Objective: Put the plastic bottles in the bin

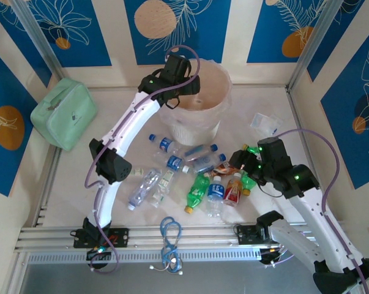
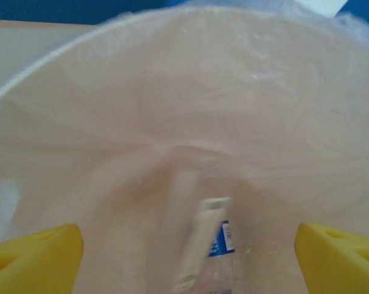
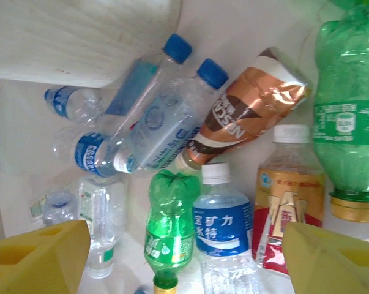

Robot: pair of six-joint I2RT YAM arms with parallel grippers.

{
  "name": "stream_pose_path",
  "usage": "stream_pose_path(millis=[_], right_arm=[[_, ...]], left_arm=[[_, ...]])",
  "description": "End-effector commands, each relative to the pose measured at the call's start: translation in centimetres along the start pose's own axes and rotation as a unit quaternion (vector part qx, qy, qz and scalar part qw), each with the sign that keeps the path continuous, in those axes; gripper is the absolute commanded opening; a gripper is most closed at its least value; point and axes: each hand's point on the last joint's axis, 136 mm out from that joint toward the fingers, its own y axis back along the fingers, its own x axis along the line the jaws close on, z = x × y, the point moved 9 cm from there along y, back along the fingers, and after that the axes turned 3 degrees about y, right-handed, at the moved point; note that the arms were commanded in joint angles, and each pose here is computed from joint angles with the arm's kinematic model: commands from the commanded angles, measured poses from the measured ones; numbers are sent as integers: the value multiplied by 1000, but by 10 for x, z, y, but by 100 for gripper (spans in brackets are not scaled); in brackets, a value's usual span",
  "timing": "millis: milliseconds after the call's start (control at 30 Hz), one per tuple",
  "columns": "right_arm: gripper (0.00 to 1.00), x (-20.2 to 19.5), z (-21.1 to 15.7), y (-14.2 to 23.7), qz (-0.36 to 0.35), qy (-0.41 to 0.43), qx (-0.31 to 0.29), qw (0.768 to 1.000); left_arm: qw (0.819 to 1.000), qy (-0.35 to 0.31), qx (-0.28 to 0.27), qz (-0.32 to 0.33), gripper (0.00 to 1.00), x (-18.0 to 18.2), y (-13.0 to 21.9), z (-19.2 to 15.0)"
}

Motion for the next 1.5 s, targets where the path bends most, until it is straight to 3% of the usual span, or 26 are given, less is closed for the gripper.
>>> stream_pose_path(millis=[0, 267, 533, 733, 867, 1067, 1467], right_arm=[[83, -4, 6, 8, -32, -1, -13, 999], [85, -19, 24, 5, -130, -40, -16, 991], [88, -42, 50, -22, -181, -84, 12, 980], [89, -51, 68, -47, -216, -101, 39, 970], [87, -59, 64, -68, -230, -109, 65, 965], [84, -66, 53, -91, -243, -102, 106, 959], [81, -79, 31, -112, -259, -106, 139, 950]], left_arm=[[998, 9, -35, -47, 92, -11, 15, 16], [978, 26, -106, -176, 94, -29, 89, 54], [954, 1, -116, -277, 91, -13, 160, 25], [970, 5, -86, -226, 91, 41, 184, -39], [981, 18, -31, -189, 90, 72, 180, -88], [981, 61, 34, -179, 88, 97, 169, -143], [982, 93, 72, -150, 84, 111, 154, -173]])
